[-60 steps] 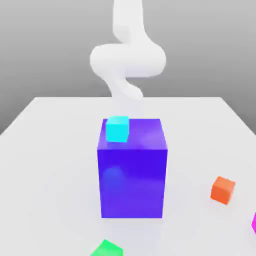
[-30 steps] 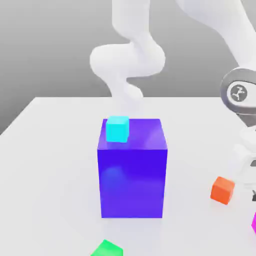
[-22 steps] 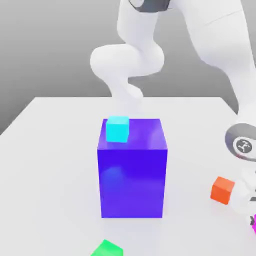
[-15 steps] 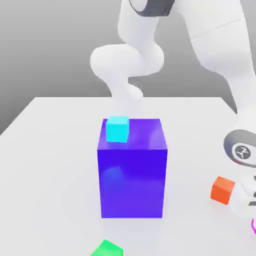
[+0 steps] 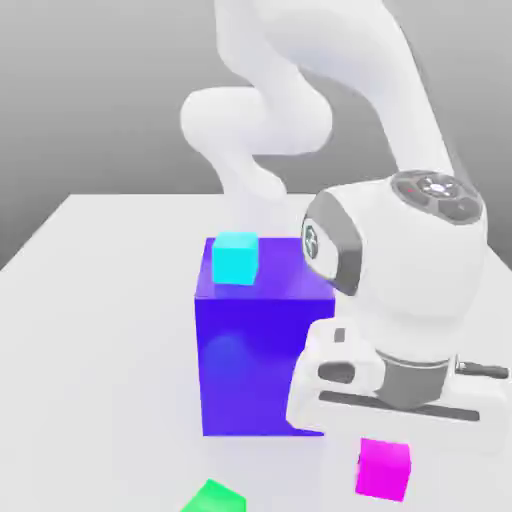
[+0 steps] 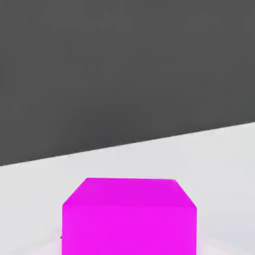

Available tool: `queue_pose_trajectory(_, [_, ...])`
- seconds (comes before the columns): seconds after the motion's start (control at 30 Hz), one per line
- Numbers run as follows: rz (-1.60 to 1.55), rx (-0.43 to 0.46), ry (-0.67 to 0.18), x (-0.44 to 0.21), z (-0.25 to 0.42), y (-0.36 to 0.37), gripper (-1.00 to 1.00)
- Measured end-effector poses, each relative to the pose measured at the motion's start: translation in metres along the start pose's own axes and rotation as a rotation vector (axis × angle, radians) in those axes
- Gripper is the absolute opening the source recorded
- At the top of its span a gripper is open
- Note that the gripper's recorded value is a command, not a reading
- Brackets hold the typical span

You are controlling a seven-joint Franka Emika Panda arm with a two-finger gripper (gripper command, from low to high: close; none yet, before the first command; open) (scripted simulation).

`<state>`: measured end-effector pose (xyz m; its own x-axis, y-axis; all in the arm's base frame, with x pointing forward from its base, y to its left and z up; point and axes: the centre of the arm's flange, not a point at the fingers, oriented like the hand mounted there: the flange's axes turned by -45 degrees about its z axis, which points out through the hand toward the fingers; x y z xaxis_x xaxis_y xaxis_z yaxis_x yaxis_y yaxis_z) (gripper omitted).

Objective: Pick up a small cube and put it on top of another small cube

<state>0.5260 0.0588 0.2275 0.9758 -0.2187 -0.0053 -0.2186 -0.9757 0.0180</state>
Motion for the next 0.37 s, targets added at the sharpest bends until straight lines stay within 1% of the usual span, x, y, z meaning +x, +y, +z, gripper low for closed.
queue_pose_trajectory(0.13, [0.062,0.016,0.003,0.016,-0.008,0.086,-1.0])
queue_pose_trajectory(0.23, [0.072,0.019,0.005,0.018,0.027,0.1,-1.0])
queue_pose_trajectory(0.27, [0.073,0.019,0.005,0.018,0.041,0.1,1.0])
queue_pose_trajectory(0.37, [0.073,0.019,0.005,0.018,0.041,0.1,1.0])
